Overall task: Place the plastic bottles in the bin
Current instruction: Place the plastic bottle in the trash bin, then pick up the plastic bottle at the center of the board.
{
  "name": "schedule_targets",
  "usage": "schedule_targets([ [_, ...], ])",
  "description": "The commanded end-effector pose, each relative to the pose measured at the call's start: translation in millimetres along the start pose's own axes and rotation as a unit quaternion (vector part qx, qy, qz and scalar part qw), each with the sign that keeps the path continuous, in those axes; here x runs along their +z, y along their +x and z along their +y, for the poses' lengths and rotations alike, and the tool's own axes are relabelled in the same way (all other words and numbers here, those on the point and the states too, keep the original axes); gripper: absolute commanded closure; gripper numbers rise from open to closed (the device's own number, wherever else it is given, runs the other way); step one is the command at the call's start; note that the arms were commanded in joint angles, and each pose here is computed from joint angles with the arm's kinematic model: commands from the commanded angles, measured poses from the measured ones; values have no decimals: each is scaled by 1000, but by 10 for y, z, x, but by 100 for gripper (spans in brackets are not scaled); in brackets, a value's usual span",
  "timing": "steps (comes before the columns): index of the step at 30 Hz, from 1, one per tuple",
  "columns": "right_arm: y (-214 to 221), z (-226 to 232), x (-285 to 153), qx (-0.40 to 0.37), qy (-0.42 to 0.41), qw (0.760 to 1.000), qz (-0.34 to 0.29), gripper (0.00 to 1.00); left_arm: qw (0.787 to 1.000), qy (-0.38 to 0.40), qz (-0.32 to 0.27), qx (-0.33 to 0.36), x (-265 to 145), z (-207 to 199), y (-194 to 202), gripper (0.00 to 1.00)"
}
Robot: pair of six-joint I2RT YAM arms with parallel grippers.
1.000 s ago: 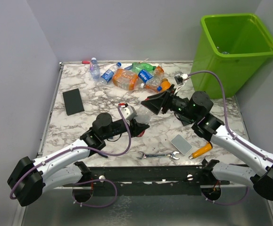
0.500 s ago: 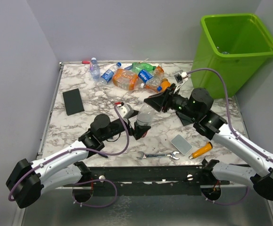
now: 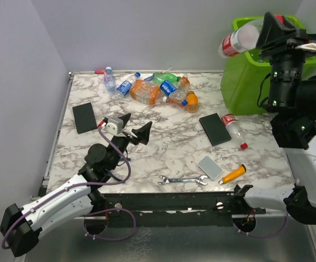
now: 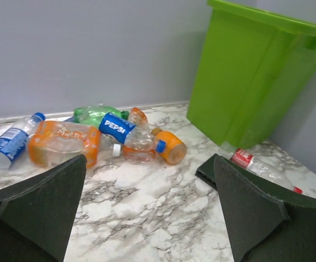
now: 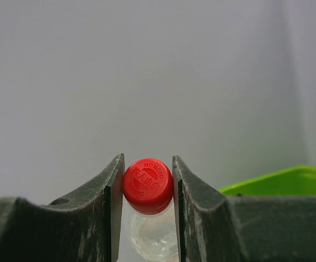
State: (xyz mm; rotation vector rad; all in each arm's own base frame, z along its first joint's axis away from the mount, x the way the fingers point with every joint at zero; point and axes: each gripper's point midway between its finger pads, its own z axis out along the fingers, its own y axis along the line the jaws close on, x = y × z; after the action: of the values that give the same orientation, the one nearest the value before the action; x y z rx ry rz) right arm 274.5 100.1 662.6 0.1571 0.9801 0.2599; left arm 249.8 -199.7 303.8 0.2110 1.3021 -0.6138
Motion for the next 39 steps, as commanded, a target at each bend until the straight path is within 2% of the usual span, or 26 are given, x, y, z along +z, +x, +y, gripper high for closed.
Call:
schedule_targets([
  [1,10,-729,496,-112,208,969,-73,100,996,-83,-1,16,-49,320,15,1],
  [4,103,-1199,889,-77,264,957,-97,100,995,-102,-4,18,-75,387,-7,1],
  [8,307,-1573,1195,-95,318,935,-126,100,993,-121,-6,17,-103,456,-13,1],
  [12,743,-1985,1386,-115,361,920,-103,100,992,-123,0,24,-111,473,18,1],
  [19,1567,-2697,1212,-213,459,862,-6,100,993,-117,3,17,-105,441,19,1],
  [20,1643,-2757,1166,-216,464,859,3,98,993,-115,4,17,-102,438,20,1],
  [21,1681,-2797,1130,-215,465,859,8,90,993,-115,6,18,-98,434,25,1],
  [22,1763,-2822,1120,-215,457,863,19,76,993,-115,7,20,-95,434,29,1],
  [24,1805,-2848,1122,-205,448,870,25,43,993,-115,11,24,-87,434,48,1],
  [25,1808,-2842,1138,-199,444,873,26,31,993,-114,14,26,-80,431,59,1],
  [26,1780,-2826,1159,-195,441,876,24,22,993,-112,15,27,-73,423,65,1],
  [28,1679,-2758,1237,-177,428,886,14,12,994,-107,19,31,-64,409,81,1],
  [29,1608,-2696,1287,-162,416,895,7,4,994,-106,20,32,-61,404,89,1],
  [30,1527,-2617,1336,-141,400,905,-2,1,994,-106,22,34,-57,405,98,1],
  [34,1122,-2134,1509,-22,302,952,-50,0,992,-111,31,42,-38,425,154,1],
  [39,710,-1117,1492,114,91,988,-48,0,991,-116,48,54,-20,448,250,1],
])
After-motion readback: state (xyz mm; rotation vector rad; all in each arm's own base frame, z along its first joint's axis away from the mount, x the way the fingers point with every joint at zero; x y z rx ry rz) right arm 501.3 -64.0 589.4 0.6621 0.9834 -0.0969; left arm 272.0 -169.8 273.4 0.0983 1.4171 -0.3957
